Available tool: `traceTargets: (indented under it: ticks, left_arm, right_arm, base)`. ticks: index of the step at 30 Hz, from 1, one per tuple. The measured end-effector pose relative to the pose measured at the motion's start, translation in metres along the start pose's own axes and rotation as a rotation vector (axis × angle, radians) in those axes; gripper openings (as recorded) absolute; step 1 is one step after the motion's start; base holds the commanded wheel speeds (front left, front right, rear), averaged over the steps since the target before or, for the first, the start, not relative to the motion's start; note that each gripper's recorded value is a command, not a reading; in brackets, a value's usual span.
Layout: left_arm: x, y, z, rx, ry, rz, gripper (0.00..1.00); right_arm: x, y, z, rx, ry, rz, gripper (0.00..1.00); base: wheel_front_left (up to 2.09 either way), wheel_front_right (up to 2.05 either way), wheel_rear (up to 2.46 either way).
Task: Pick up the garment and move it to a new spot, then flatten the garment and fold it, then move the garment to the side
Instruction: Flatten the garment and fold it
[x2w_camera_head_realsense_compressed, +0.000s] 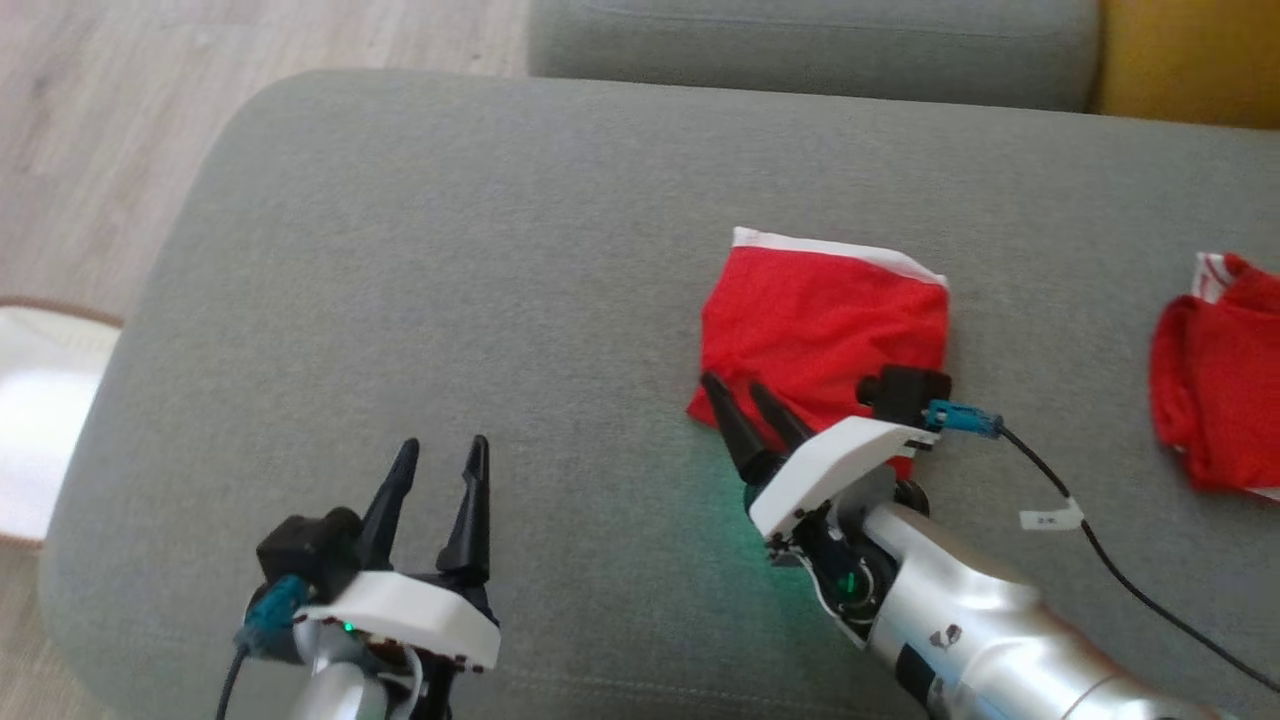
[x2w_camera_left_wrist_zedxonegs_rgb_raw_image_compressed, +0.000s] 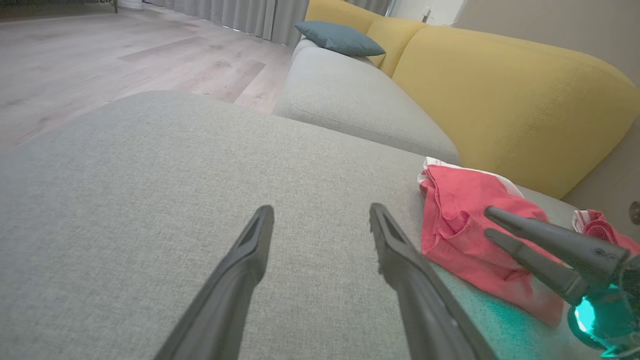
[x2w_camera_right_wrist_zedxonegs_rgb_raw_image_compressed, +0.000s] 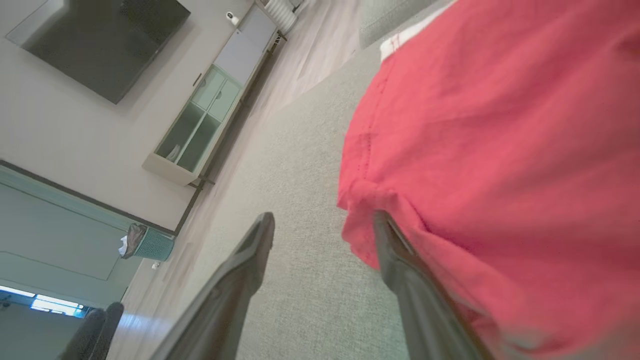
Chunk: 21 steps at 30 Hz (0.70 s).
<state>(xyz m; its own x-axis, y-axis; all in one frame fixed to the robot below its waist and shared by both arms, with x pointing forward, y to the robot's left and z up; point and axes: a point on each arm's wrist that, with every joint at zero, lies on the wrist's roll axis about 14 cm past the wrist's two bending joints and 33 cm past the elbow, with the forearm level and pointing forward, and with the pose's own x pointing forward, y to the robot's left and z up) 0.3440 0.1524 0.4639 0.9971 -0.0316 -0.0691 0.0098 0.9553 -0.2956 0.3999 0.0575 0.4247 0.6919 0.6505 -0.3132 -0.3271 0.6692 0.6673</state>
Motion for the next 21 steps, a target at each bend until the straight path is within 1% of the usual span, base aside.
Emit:
traceTargets:
  ticks: [4,7,9,13,16,18,21]
  left_arm:
    - [0.007,-0.011,0.002,0.0,-0.007,-0.037,1.0]
    - [0.012,-0.019,0.005,0.007,-0.016,-0.065,1.0]
    - [0.016,-0.023,0.01,0.007,-0.031,-0.079,1.0]
    - [0.024,-0.036,0.022,0.003,-0.067,-0.118,1.0]
    - [0.031,-0.043,0.032,0.0,-0.096,-0.141,1.0]
    - [0.035,-0.05,0.038,-0.002,-0.114,-0.162,1.0]
    - [0.039,-0.057,0.043,-0.006,-0.128,-0.181,1.0]
  right_arm:
    - [-0.007,0.005,0.015,-0.063,-0.052,0.02,1.0]
    - [-0.014,0.0,0.035,-0.099,-0.115,0.004,1.0]
    - [-0.021,-0.008,0.057,-0.134,-0.174,-0.017,1.0]
    - [-0.049,-0.037,0.112,-0.267,-0.315,-0.095,1.0]
    - [-0.074,-0.054,0.144,-0.356,-0.413,-0.152,1.0]
    - [-0.091,-0.063,0.153,-0.422,-0.461,-0.192,1.0]
    - [-0.117,-0.08,0.152,-0.495,-0.511,-0.269,1.0]
  base:
    - [0.0,0.0,0.0]
    - [0.0,0.0,0.0]
    - [0.0,0.0,0.0]
    - [0.0,0.0,0.0]
    - [0.0,0.0,0.0]
    - [0.0,0.0,0.0]
    - [0.0,0.0,0.0]
